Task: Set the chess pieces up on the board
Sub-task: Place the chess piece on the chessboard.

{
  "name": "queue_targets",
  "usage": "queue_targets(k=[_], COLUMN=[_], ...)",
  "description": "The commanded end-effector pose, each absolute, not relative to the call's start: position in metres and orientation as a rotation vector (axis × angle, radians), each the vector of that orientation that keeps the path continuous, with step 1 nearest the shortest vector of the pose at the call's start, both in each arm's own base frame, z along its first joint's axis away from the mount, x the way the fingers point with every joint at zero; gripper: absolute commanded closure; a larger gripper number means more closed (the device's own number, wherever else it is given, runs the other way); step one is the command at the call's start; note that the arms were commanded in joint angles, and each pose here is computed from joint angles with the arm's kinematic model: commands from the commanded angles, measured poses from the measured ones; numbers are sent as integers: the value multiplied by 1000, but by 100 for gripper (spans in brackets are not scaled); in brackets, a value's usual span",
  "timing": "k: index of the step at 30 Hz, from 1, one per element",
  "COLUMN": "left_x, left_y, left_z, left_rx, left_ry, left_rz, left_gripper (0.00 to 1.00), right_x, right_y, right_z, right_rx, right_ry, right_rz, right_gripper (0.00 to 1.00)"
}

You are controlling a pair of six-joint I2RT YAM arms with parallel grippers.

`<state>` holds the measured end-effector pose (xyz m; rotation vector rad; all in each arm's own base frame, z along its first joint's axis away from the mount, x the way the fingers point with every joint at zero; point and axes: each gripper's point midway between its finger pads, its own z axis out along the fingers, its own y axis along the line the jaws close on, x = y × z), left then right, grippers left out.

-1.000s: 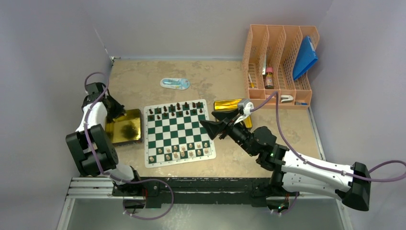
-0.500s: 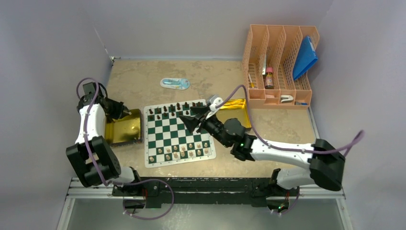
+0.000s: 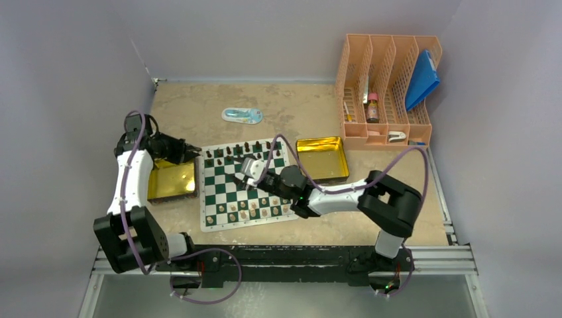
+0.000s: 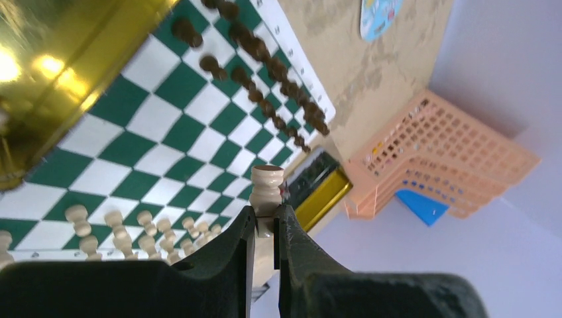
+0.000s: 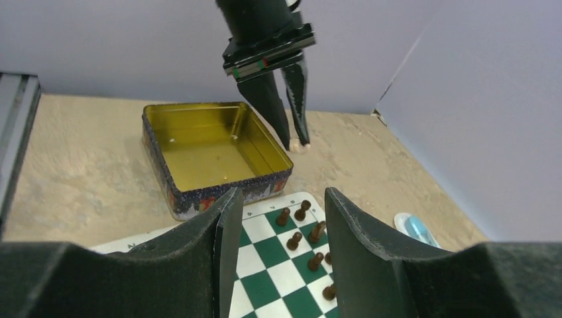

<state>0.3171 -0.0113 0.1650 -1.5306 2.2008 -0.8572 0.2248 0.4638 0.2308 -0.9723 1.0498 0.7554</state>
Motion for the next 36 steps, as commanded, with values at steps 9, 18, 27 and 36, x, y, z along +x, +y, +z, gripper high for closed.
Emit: queue_targets(k=[9,18,27,36], left_x=[287,275,269,270], left_y=[-65,-78,-81,-85], left_z=[198,206,213,217], left_rx=[-1403,-1387,-1363,-1332], left_ry=[2208,2227,2235,2242], left_rz=[-1091,-1129,-1133,-1138], left_gripper=[100,100,100,100], right_x=[249,264,271,278], right_y=[504,514,516,520], right_z=[251,236,235,230], right_rx=[-1029,-1034,-1007,-1006], right_ry=[792,825,844,872], right_rz=[574,517,502,485], right_gripper=[52,59,74,82])
